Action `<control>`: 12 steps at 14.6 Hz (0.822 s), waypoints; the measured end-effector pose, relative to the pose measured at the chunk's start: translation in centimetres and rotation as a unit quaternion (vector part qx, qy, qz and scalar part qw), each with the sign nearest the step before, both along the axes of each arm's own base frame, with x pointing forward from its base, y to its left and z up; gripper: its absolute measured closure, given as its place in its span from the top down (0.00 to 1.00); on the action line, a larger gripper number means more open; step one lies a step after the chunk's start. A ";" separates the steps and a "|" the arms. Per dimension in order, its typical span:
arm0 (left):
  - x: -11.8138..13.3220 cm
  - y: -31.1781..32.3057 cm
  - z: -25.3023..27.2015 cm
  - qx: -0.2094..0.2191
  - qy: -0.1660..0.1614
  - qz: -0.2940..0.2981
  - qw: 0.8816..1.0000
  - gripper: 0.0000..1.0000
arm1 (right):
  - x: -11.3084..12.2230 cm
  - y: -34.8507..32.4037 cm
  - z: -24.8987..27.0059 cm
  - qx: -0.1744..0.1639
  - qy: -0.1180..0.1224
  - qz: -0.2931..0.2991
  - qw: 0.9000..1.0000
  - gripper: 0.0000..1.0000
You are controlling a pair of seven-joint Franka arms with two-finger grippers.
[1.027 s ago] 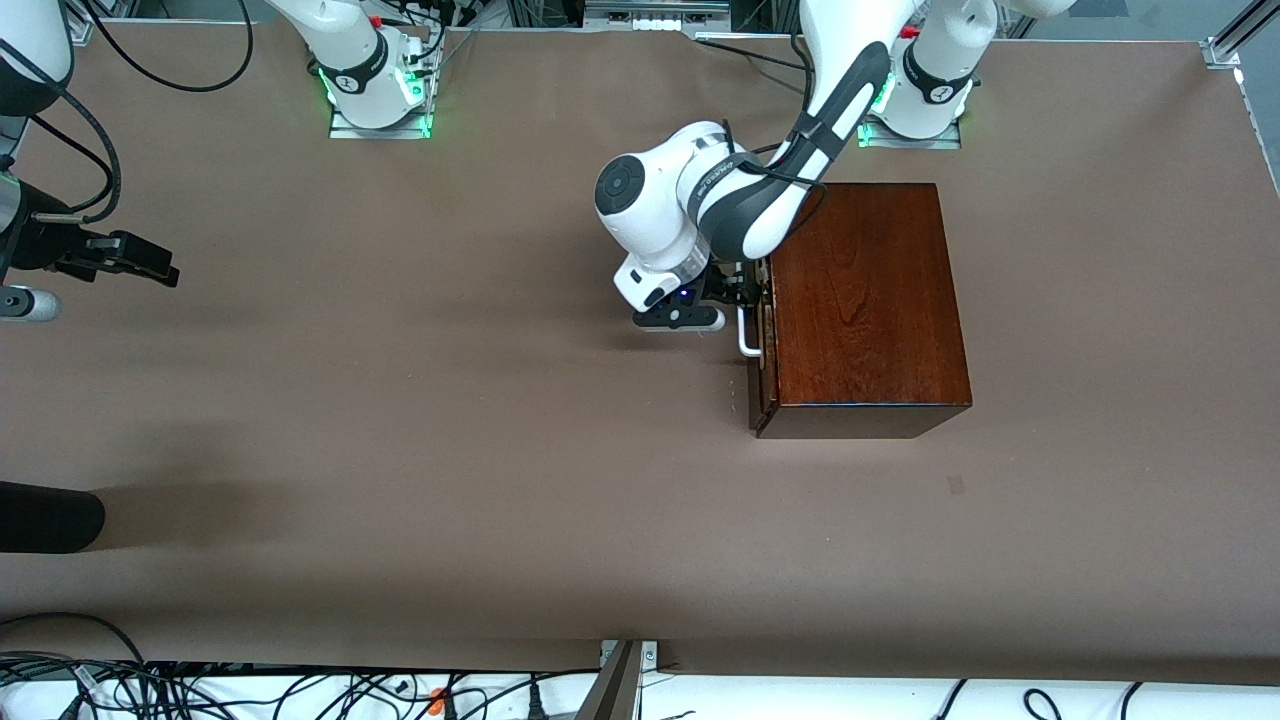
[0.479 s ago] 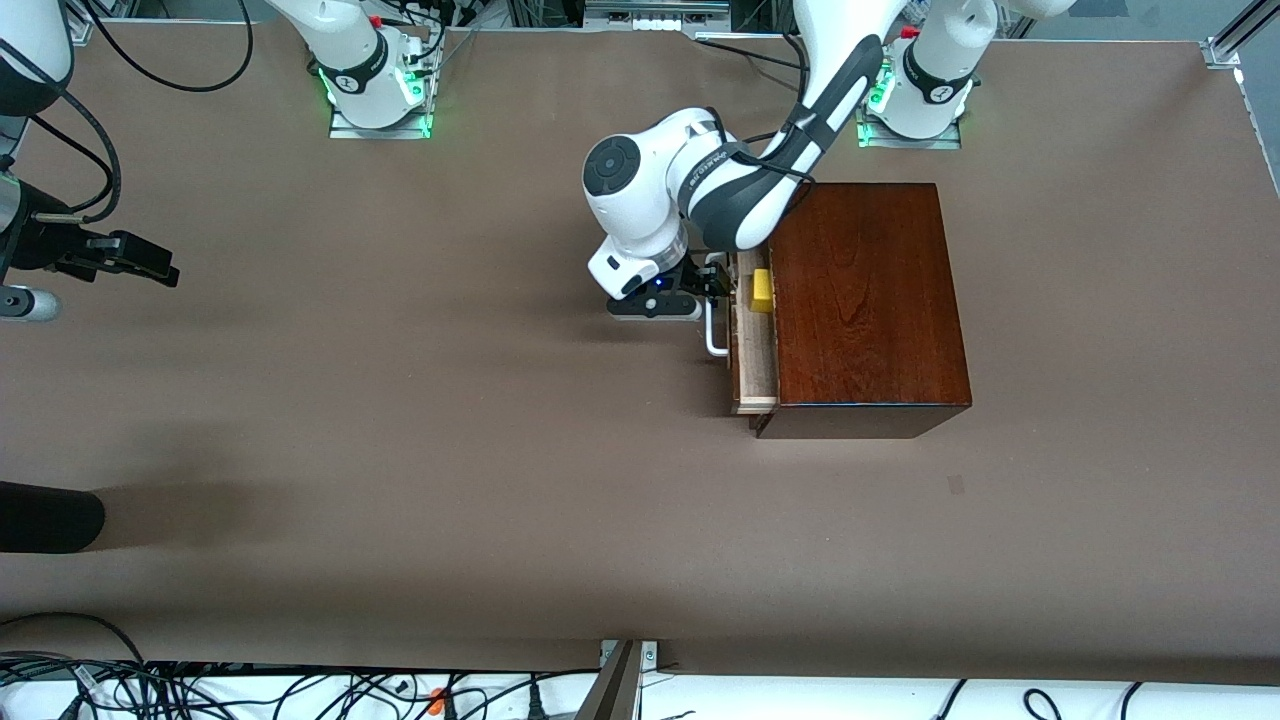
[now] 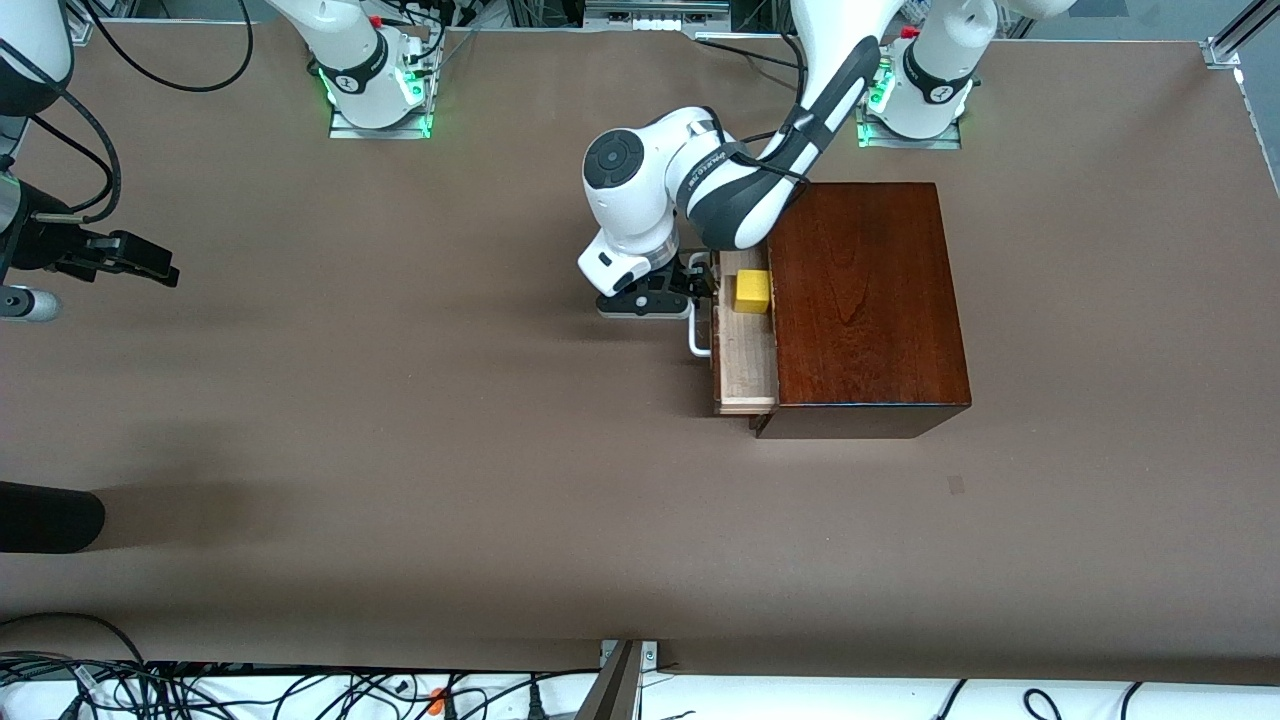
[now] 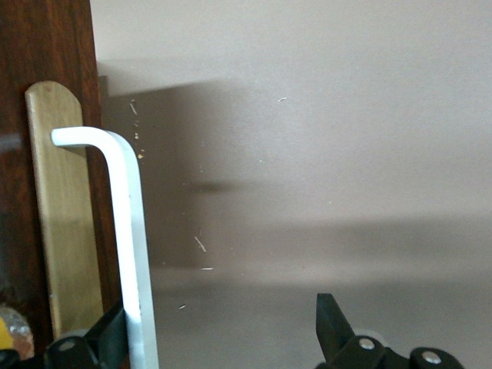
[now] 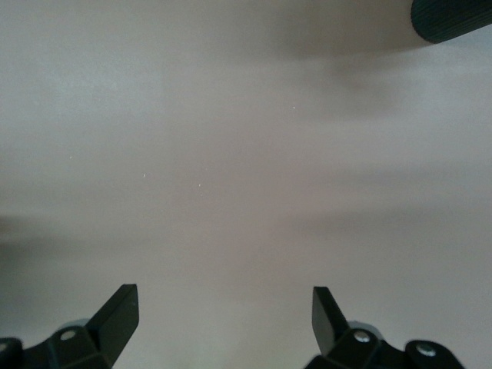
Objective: Open drawer, take yellow block, close drawer
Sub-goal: 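Pull the drawer open by its handle with the left gripper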
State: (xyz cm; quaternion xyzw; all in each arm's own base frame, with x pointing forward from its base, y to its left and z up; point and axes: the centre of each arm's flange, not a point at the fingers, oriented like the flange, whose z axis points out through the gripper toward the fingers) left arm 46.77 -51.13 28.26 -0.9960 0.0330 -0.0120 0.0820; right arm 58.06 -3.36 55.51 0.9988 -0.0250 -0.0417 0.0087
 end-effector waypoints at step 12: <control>0.0 -1.4 0.2 -0.032 -0.005 0.014 0.999 1.00 | 0.0 0.0 0.0 0.000 0.000 0.000 1.000 1.00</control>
